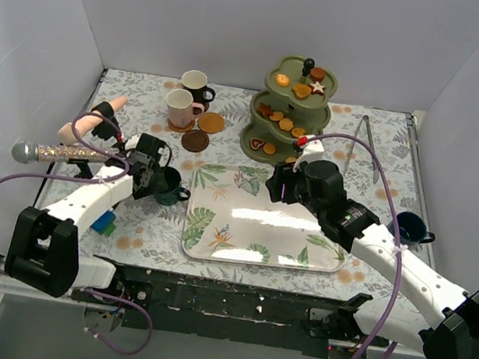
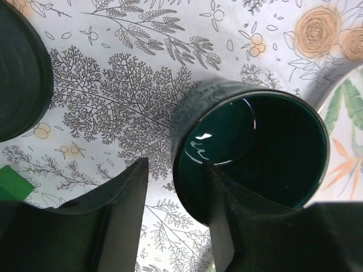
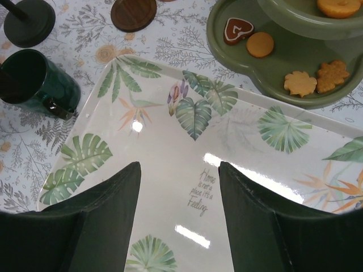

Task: Serve the afternoon tea
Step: Pick up the cup at the center of the board.

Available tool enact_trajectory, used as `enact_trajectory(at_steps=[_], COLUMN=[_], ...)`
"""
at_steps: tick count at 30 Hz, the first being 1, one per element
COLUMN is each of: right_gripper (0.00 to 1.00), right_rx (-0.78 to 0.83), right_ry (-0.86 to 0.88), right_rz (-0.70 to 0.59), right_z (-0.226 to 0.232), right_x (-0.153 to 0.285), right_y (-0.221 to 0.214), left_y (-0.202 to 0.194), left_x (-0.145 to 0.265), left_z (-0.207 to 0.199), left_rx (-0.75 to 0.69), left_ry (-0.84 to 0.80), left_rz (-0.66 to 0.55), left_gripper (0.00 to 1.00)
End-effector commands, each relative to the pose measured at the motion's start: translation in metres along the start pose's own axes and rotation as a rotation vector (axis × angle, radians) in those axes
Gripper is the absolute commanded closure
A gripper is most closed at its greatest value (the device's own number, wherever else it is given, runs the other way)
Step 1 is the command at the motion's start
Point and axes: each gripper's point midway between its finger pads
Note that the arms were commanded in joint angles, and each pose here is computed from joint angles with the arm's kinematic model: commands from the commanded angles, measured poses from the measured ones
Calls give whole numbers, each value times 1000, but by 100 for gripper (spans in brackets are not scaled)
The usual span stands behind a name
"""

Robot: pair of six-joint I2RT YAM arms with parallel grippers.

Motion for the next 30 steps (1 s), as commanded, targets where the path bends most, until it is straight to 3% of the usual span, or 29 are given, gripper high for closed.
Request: enact_trajectory(at_steps=[1,7,14,19,30], right_gripper=[35,35,35,35,35], right_rx=[-12,-9,-4,11,14], right_ry=[19,7,-3,-20,-70], right_rz=[-47,-39,-44,-70,-81], right_z=[2,-3,-8,-15,-39], right_x=[4,2,2,4,5], right_y=[11,7,10,19,32], left_y=[2,13,66,108,186], left_x=[-7,-5,10,20,-18], left_z=[-2,-16,-43,-94,-180], left_rx=[2,24,6,-44,34], left_ry=[-7,-61,-100,-142,-140], left_rz=[-10,-34,-121,-171,-215], left_gripper=[62,100,100,100,100])
Point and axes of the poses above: each gripper's point midway between its finger pads, its own x axis back along the fingers, its own z axis along the line the jaws close on, y = z × x, and after that the axes turned 9 degrees about -x, right-handed
